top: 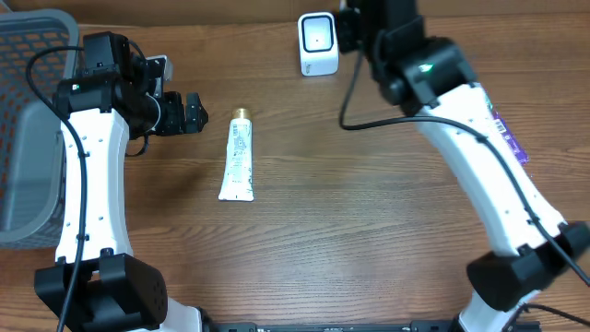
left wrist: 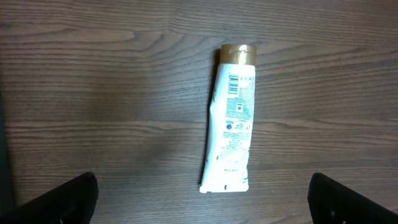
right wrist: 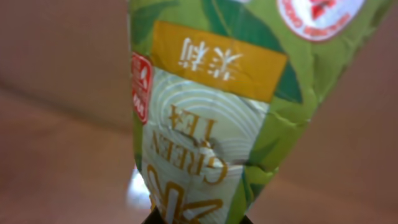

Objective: Scan the item barcode
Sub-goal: 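Lift the green tea carton and hold it before the scanner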

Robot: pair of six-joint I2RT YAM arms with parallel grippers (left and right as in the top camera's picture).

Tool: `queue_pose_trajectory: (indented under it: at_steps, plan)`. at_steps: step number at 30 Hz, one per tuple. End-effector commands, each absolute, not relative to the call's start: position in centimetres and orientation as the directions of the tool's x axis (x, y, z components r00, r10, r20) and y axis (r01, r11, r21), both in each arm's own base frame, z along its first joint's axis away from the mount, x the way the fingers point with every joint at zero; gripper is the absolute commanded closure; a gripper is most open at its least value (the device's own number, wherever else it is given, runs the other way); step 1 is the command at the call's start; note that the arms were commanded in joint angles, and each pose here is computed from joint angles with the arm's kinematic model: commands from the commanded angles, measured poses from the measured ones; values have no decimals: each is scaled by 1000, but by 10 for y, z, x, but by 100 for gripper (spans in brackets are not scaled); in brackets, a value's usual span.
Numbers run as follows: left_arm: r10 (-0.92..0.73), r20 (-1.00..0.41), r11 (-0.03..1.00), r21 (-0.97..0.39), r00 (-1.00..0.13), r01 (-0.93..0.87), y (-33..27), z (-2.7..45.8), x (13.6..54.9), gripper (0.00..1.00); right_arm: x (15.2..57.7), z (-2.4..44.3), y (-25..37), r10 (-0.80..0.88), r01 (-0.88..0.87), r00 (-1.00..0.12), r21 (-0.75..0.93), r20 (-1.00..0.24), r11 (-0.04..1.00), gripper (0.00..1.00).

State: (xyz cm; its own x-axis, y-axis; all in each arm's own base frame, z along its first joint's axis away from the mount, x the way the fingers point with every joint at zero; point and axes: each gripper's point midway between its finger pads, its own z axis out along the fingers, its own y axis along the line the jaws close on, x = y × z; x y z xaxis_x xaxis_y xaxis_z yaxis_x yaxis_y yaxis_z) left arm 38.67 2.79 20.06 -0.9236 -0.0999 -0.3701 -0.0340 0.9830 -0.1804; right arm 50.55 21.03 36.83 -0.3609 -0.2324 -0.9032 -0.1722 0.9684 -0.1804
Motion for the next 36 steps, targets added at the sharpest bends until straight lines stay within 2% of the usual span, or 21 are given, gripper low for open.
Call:
queue_pose_trajectory:
  at_steps: [1,3,5,9,12,14,21,36]
  plan:
    - [-112,-397,981,-189,-911,-38,27,212,384,1,544,355,181,-444,46,-346,-487,-827,872,96]
    - [-112,-396,981,-189,-911,-38,27,212,384,1,562,340,182,-486,94,-347,-546,-802,833,96]
    - [-111,-397,981,-189,-911,-37,26,212,384,0,577,314,189,-610,44,-368,-668,-702,742,96]
    - [-111,-397,981,-189,-911,-38,26,212,384,0,598,252,201,-837,-137,-388,-874,-385,466,96]
    - [-111,-397,981,-189,-911,-37,26,212,384,0,608,207,205,-914,-249,-371,-930,-166,270,96]
    - [-112,-397,981,-189,-911,-38,27,212,384,0,614,189,205,-922,-263,-373,-942,-101,210,96]
    - [-111,-397,981,-189,-911,-37,26,212,384,0,629,155,206,-916,-230,-385,-948,-118,219,96]
    - [-112,-397,981,-189,-911,-38,27,212,384,0,631,153,204,-912,-219,-388,-949,-129,227,96]
